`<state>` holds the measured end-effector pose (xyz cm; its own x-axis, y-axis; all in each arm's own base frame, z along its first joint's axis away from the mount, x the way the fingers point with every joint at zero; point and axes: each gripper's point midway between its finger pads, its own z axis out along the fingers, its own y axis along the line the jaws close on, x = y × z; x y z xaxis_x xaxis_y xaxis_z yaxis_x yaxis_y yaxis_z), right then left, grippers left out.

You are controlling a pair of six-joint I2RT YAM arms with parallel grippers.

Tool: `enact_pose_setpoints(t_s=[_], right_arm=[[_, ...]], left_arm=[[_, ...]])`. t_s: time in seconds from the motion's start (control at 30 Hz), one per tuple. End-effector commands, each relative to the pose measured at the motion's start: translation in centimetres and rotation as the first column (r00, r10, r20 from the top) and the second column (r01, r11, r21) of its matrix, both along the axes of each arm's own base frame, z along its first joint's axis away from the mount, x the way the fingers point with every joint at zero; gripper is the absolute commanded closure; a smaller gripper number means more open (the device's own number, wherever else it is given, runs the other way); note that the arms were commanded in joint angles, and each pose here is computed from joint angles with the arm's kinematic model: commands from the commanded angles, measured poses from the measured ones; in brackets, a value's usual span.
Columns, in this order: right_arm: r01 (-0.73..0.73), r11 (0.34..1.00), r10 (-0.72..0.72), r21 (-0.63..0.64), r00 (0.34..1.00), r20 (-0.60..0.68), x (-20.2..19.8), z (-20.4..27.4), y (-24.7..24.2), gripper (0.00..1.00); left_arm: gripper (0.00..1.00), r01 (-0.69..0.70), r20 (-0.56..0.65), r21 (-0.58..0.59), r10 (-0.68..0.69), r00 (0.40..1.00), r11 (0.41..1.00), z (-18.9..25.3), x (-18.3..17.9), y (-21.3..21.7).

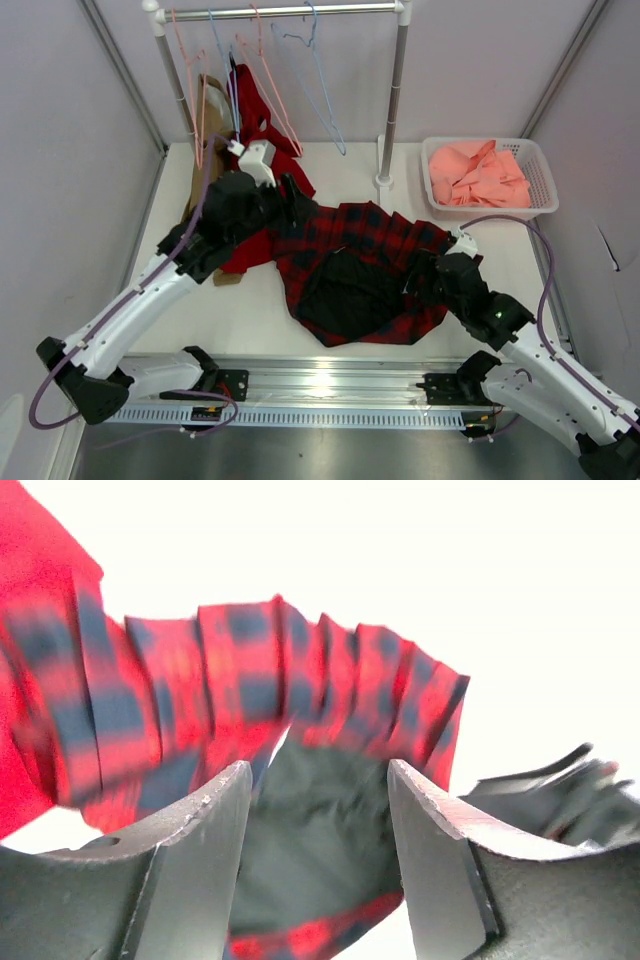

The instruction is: Place the skirt on the hanger

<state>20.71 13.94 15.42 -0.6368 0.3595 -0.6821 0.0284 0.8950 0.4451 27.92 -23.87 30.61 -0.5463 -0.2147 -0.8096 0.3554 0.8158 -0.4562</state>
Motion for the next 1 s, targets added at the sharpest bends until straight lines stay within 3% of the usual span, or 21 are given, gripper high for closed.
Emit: enact_pose_setpoints(t_s=[0.0, 0.23, 0.37, 0.43, 0.53, 0.97], right_arm=[[-0.016, 1.000, 0.017, -0.019, 0.998, 0.061, 0.9, 2.5, -0.1, 0.23], [-0.060, 0.998, 0.061, -0.012, 0.992, 0.108, 2.0, 4.8, 0.9, 0.23], [-0.089, 0.996, 0.091, -0.025, 0.987, 0.133, 2.7, 6.0, 1.5, 0.22], [-0.105, 0.994, 0.108, -0.028, 0.983, 0.148, 3.1, 6.9, 1.9, 0.22], [-0.122, 0.992, 0.125, -0.033, 0.979, 0.160, 3.7, 7.6, 2.3, 0.22], [-0.180, 0.983, 0.185, -0.043, 0.969, 0.161, 4.4, 8.3, 3.4, 0.22]], left_arm=[[0.38, -0.070, 0.184, -0.042, 0.077, 0.980, 0.997, 8.3, 0.1, 1.3], [0.34, -0.325, 0.347, 0.005, 0.303, 0.888, 0.946, 15.0, 4.3, 3.5], [0.30, -0.524, 0.435, 0.044, 0.456, 0.777, 0.851, 18.9, 7.7, 5.3], [0.28, -0.562, 0.460, 0.107, 0.460, 0.759, 0.820, 18.8, 9.7, 4.5], [0.22, -0.620, 0.482, 0.087, 0.512, 0.711, 0.780, 20.6, 11.1, 5.1], [0.23, -0.668, 0.458, 0.084, 0.567, 0.685, 0.740, 19.2, 18.4, 7.4]])
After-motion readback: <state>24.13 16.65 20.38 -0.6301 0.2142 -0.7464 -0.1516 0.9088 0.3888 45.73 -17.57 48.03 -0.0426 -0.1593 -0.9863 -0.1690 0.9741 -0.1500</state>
